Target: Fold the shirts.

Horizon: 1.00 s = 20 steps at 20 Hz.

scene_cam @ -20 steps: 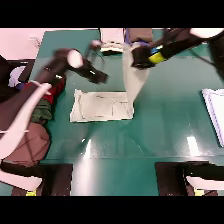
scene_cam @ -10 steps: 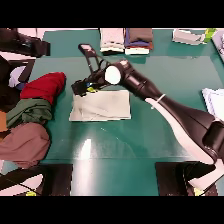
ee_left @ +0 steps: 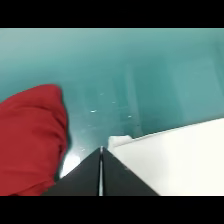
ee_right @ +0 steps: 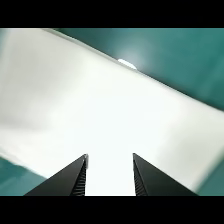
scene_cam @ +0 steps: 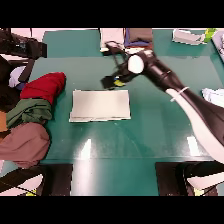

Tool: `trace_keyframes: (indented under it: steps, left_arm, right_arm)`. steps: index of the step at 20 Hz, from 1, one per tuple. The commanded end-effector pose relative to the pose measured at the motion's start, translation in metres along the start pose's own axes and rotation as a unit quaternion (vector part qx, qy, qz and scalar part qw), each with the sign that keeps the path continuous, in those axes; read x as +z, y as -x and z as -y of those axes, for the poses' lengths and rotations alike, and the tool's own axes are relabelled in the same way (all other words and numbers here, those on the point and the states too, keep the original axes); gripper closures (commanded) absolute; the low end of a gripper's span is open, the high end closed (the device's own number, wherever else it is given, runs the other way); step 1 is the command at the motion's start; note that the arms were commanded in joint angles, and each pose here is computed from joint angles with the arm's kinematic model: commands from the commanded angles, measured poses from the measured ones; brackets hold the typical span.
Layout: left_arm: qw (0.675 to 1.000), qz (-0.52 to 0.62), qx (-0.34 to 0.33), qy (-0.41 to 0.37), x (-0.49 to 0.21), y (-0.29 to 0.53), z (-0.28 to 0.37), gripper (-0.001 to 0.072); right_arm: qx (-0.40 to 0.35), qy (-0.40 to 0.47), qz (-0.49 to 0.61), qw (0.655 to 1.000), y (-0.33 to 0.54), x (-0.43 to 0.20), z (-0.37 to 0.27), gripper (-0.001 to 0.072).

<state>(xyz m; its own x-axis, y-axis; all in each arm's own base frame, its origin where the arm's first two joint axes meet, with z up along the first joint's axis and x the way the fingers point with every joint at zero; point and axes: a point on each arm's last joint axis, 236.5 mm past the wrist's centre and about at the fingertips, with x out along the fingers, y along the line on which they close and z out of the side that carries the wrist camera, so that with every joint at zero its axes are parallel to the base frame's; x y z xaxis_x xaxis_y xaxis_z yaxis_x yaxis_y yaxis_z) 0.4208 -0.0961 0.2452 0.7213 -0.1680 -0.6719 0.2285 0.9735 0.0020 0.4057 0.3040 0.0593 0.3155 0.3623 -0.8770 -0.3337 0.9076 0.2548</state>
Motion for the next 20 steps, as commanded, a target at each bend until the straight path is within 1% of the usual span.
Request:
trace_keyframes:
  steps: [1, 2, 3, 7, 10, 13, 14, 15, 16, 17, 18, 20]
  left_arm:
    - [0.999, 0.015, -0.026, -0.018, 0.006, 0.001, 0.028, 0.0684]
    - [0.999, 0.019, -0.031, -0.023, 0.008, 0.001, 0.034, 0.0683]
    - [0.999, 0.023, -0.036, -0.026, 0.010, 0.002, 0.039, 0.0684]
    - [0.998, 0.028, -0.049, -0.035, 0.011, 0.003, 0.053, 0.0684]
    - [0.998, 0.023, -0.048, -0.035, 0.009, 0.003, 0.052, 0.0684]
    - [0.998, 0.013, -0.048, -0.036, 0.004, 0.003, 0.052, 0.0683]
    - [0.998, 0.009, -0.048, -0.036, 0.003, 0.002, 0.052, 0.0684]
    - [0.998, 0.005, -0.048, -0.036, 0.000, 0.002, 0.052, 0.0683]
    - [0.998, 0.000, -0.048, -0.036, -0.002, 0.002, 0.052, 0.0684]
    - [0.998, -0.004, -0.048, -0.037, -0.004, 0.002, 0.052, 0.0683]
    - [0.998, -0.010, -0.047, -0.037, -0.007, 0.002, 0.051, 0.0684]
    - [0.998, -0.015, -0.050, -0.039, -0.009, 0.003, 0.054, 0.0684]
  right_arm:
    - [-0.059, -0.088, -0.069, 0.992, -0.002, -0.046, 0.081, 0.0217]
    - [-0.056, -0.106, -0.084, 0.989, -0.008, -0.056, 0.089, 0.0109]
    - [-0.050, -0.131, -0.099, 0.985, -0.016, -0.066, 0.094, 0.0086]
    - [-0.018, -0.245, -0.131, 0.960, -0.054, -0.088, 0.087, 0.0088]
    - [0.016, -0.265, -0.153, 0.952, -0.082, -0.090, 0.062, 0.0088]
    - [0.015, -0.252, -0.164, 0.954, -0.106, -0.089, 0.051, 0.0093]
    - [0.016, -0.248, -0.164, 0.955, -0.111, -0.087, 0.048, 0.0118]
    - [0.018, -0.245, -0.159, 0.956, -0.117, -0.082, 0.046, 0.0184]
    - [0.019, -0.242, -0.153, 0.958, -0.120, -0.077, 0.044, 0.0299]
    - [0.023, -0.238, -0.142, 0.960, -0.122, -0.071, 0.042, 0.0467]
    - [0.027, -0.234, -0.132, 0.963, -0.121, -0.065, 0.041, 0.0686]
    - [0.034, -0.217, -0.113, 0.969, -0.113, -0.047, 0.045, 0.0687]
